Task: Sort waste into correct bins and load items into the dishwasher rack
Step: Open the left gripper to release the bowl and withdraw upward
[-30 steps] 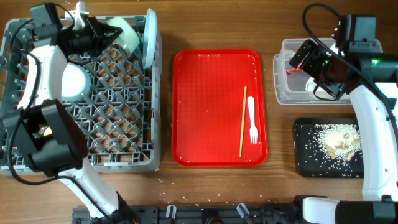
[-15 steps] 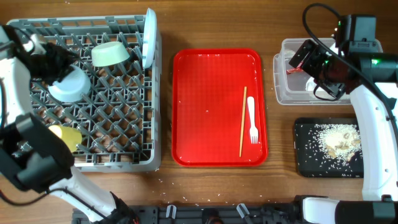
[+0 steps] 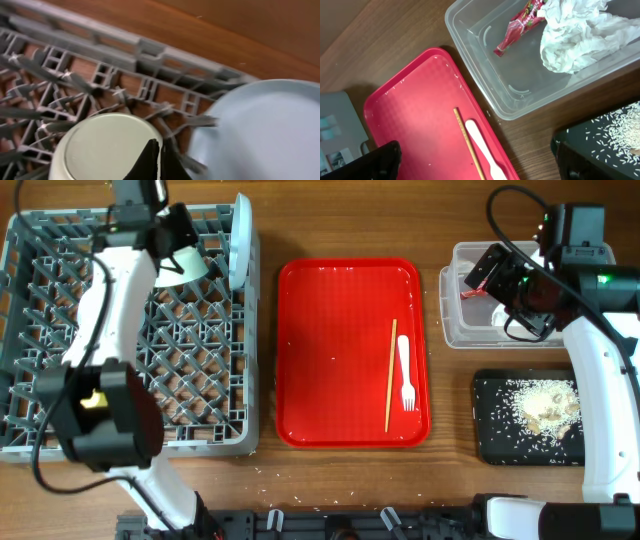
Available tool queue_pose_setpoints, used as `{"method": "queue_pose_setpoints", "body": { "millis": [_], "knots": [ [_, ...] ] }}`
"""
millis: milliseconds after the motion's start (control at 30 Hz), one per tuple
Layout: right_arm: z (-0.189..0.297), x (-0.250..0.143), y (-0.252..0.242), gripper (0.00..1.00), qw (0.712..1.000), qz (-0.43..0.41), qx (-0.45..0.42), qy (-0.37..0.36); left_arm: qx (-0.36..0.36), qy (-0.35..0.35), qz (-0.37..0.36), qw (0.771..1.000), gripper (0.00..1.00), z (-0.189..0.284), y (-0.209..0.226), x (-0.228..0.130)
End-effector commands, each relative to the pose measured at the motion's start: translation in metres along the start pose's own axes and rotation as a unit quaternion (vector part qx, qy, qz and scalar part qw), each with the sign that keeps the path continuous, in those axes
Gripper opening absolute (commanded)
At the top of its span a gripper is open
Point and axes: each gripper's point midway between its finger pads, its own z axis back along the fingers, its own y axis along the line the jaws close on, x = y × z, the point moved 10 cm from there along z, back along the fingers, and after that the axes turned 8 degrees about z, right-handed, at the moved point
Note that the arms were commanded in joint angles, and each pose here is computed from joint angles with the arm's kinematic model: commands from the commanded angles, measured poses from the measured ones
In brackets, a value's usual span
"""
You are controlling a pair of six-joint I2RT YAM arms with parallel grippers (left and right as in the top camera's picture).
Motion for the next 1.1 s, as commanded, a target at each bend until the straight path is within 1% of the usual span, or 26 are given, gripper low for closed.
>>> {"method": "queue_pose_setpoints", "body": {
  "millis": [0,100,200,300,400,433,467,500,533,567,600,633,700,767,800,867,900,933,1067],
  "knots": [
    [0.005,0.002,0.002,1.00,1.000,0.009,0.006,-0.008,0.074,0.021,-0.009,0.997,0.04,-0.024,0.017,-0.013],
    [0.005,0.002,0.002,1.00,1.000,0.009,0.006,-0.008,0.089,0.052,-0.011,0.995,0.04,-0.024,0.022,-0.021],
    [0.005,0.002,0.002,1.00,1.000,0.009,0.006,-0.008,0.106,0.078,-0.010,0.991,0.04,-0.003,0.029,-0.024],
    [0.005,0.003,0.002,1.00,1.000,0.009,0.006,-0.008,0.098,0.046,0.005,0.994,0.04,0.041,0.033,-0.009],
    [0.005,0.002,0.002,1.00,1.000,0.009,0.006,-0.008,0.068,-0.020,0.063,0.995,0.05,0.108,0.028,0.006],
    [0.005,0.002,0.002,1.00,1.000,0.009,0.006,-0.008,0.058,-0.040,0.090,0.993,0.15,0.128,0.027,0.009],
    [0.005,0.002,0.002,1.00,1.000,0.009,0.006,-0.008,0.053,-0.050,0.095,0.993,0.20,0.143,0.028,0.009],
    [0.005,0.003,0.002,1.00,1.000,0.009,0.006,-0.008,0.053,-0.053,0.092,0.993,0.21,0.150,0.030,0.009],
    [0.005,0.003,0.002,1.00,1.000,0.009,0.006,-0.008,0.060,-0.048,0.083,0.994,0.21,0.150,0.034,0.009],
    [0.005,0.003,0.002,1.00,1.000,0.009,0.006,-0.008,0.070,-0.040,0.083,0.993,0.18,0.146,0.038,0.008],
    [0.005,0.003,0.002,0.99,1.000,0.009,0.006,-0.008,0.088,-0.025,0.088,0.992,0.07,0.137,0.045,0.006],
    [0.005,0.003,0.002,1.00,1.000,0.009,0.006,-0.008,0.104,-0.017,0.091,0.990,0.04,0.130,0.052,0.006],
    [0.005,0.003,0.002,1.00,1.000,0.009,0.006,-0.008,0.142,0.004,0.104,0.984,0.04,0.110,0.071,0.006],
    [0.005,0.003,0.002,1.00,1.000,0.009,0.006,-0.008,0.185,0.042,0.136,0.972,0.04,0.080,0.107,0.005],
    [0.005,0.002,0.002,1.00,1.000,0.009,0.006,-0.008,0.195,0.052,0.146,0.968,0.04,0.072,0.118,0.004],
    [0.005,0.003,0.002,0.99,1.000,0.009,0.006,-0.008,0.211,0.073,0.164,0.961,0.13,0.055,0.139,0.002],
    [0.005,0.003,0.002,1.00,1.000,0.009,0.006,-0.008,0.204,0.086,0.175,0.959,0.21,0.049,0.146,0.000],
    [0.005,0.003,0.002,1.00,1.000,0.009,0.006,-0.008,0.191,0.099,0.189,0.958,0.31,0.043,0.153,-0.001],
    [0.005,0.002,0.002,1.00,1.000,0.009,0.006,-0.008,0.175,0.107,0.208,0.956,0.43,0.043,0.164,-0.001]
  ]
}}
